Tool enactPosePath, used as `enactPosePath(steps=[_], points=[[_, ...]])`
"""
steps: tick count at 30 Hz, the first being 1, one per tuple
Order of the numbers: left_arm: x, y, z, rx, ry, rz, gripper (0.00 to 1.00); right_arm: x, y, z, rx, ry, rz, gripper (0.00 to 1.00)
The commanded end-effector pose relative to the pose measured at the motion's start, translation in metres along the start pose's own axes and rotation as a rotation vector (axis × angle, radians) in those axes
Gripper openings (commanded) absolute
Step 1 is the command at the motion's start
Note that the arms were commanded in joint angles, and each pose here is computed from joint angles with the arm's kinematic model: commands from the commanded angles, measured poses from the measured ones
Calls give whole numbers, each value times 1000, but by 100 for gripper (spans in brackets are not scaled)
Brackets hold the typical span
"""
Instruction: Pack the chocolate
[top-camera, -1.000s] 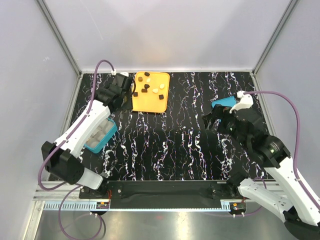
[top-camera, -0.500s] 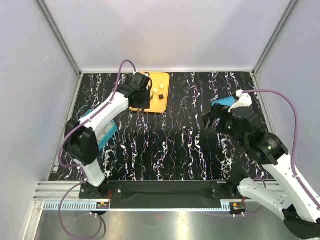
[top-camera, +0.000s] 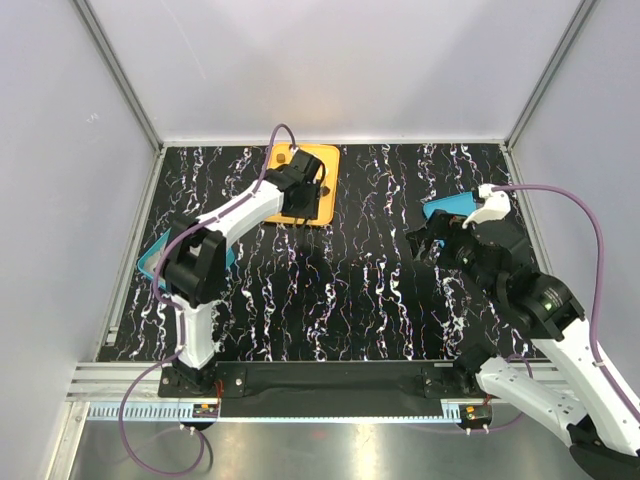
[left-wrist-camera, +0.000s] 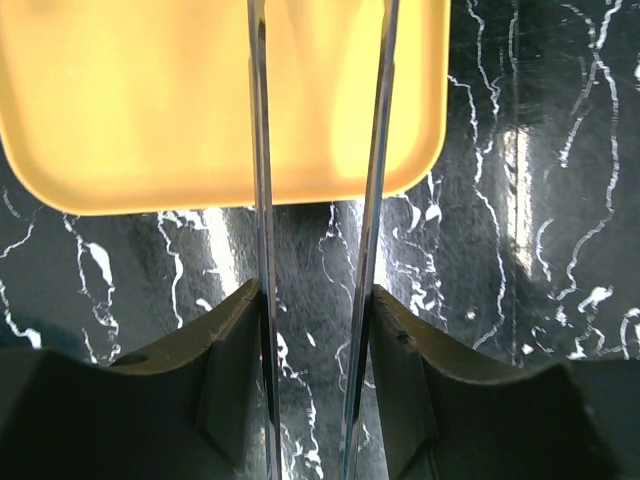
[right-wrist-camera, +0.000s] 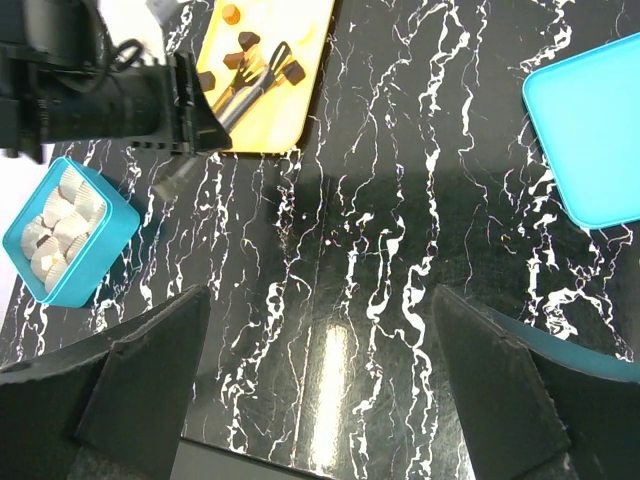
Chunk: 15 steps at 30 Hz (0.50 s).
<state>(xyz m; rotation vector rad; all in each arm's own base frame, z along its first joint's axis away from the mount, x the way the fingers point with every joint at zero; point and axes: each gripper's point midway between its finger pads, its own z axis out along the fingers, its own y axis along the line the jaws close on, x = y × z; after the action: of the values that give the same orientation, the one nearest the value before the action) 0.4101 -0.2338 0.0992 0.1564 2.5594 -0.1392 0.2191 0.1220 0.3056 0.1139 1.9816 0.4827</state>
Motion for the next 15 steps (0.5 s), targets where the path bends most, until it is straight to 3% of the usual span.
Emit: enactPosePath(steps=[1, 6, 15], points=[[-28, -9, 2, 14, -94, 10, 48, -8, 7, -2, -41, -45, -6, 100], [-21, -12, 4, 26, -92, 21, 48, -6, 3, -1, -31, -53, -6, 100], [-40, -19, -28, 57, -166, 25, 48, -5, 2, 1, -23, -54, -1, 100]])
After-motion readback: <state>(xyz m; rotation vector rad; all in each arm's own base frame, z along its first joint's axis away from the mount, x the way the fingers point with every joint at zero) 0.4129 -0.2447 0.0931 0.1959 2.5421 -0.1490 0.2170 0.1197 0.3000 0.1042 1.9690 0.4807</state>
